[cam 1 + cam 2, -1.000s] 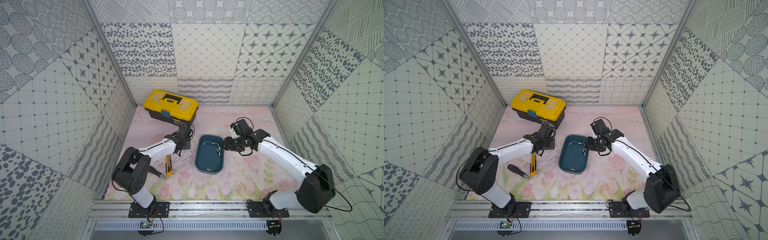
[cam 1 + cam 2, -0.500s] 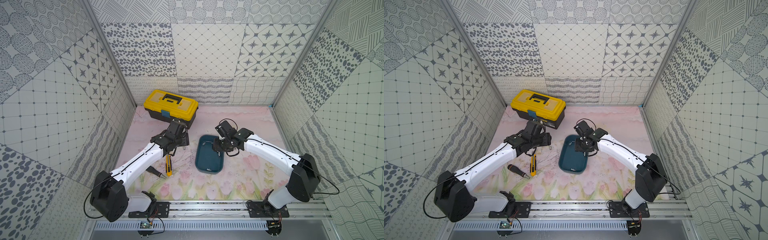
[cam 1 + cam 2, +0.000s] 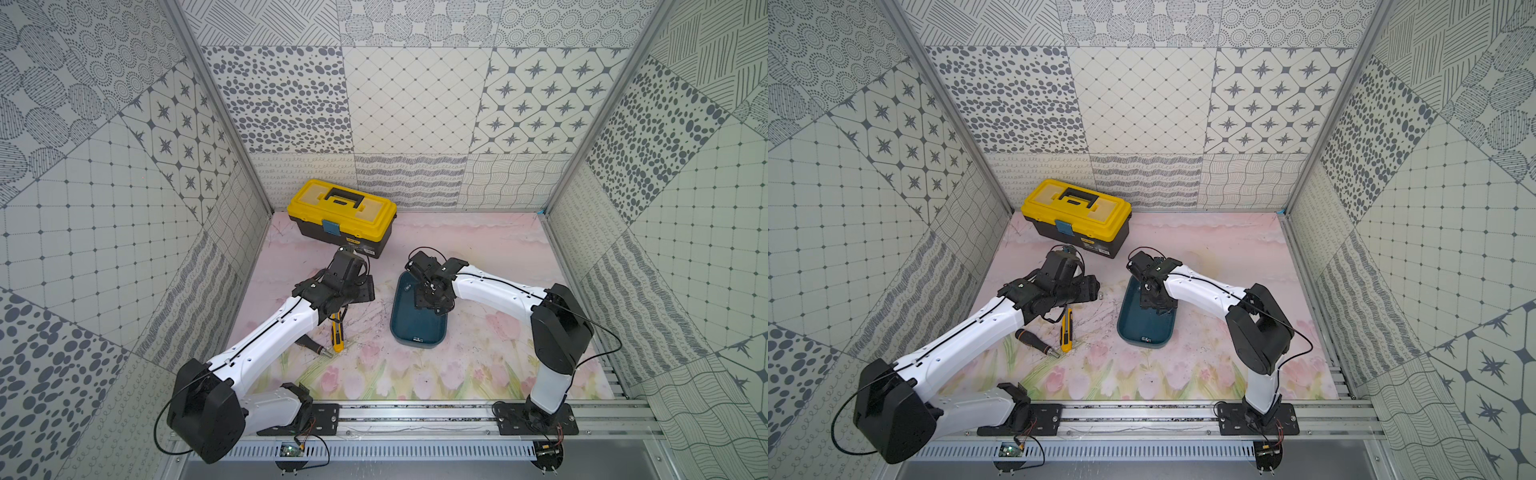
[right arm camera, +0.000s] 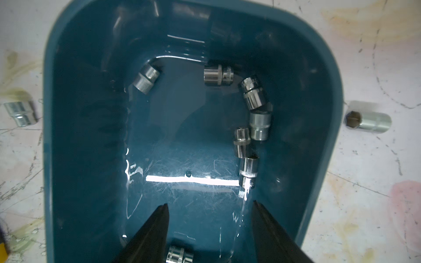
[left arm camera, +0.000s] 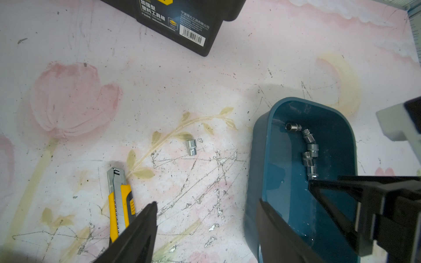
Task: Take out the socket from the storage box
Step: Pick up the socket head from the storage box.
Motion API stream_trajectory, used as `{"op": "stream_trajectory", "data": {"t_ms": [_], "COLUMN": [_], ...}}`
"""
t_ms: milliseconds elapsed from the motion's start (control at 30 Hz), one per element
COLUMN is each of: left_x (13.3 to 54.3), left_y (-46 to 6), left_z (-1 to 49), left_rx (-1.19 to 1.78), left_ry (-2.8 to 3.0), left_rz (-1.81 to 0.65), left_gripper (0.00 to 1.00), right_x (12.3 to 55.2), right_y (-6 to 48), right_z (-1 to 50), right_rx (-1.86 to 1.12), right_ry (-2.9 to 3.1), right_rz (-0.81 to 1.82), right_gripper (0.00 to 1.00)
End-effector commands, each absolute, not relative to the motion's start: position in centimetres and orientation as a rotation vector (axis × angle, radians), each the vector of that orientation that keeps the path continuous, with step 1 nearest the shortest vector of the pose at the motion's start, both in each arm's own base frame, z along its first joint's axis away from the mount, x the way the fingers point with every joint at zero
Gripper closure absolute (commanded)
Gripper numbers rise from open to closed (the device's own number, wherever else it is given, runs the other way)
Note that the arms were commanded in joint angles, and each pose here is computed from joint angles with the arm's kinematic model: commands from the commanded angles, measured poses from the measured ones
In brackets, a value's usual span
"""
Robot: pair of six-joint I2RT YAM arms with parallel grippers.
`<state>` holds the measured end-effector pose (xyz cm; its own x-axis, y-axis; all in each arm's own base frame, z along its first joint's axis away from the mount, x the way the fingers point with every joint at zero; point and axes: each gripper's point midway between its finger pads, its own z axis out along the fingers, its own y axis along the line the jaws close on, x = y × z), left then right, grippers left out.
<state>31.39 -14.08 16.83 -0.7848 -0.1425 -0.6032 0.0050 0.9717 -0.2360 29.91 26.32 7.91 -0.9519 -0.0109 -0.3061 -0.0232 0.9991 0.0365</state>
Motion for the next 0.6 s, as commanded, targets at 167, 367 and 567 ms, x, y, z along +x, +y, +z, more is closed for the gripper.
{"op": "stream_trajectory", "data": {"t_ms": [167,367,567], "left_x": [31.2,31.1,31.2], "left_y": [-14.5,-14.8,-15.0], "left_z": [17.3,17.5,17.6], "left_rx": [-0.083,-0.070,-0.063], "left_ry": [2.441,2.426,2.424], "left_rz": [-0.353,-0.378,-0.385], "left_gripper": [0.27,0.27,0.27], "right_x": [31.8,32.9,33.5], "right_y": [27.3,26.9,25.9], "right_z": [6.3,5.4,4.9], "right_rx": [-0.004,-0.006,-0.020], "right_ry": [2.794,2.781,2.776], "right_rz": [0.023,-0.008,-0.088], "right_gripper": [0.35,0.35,0.35]}}
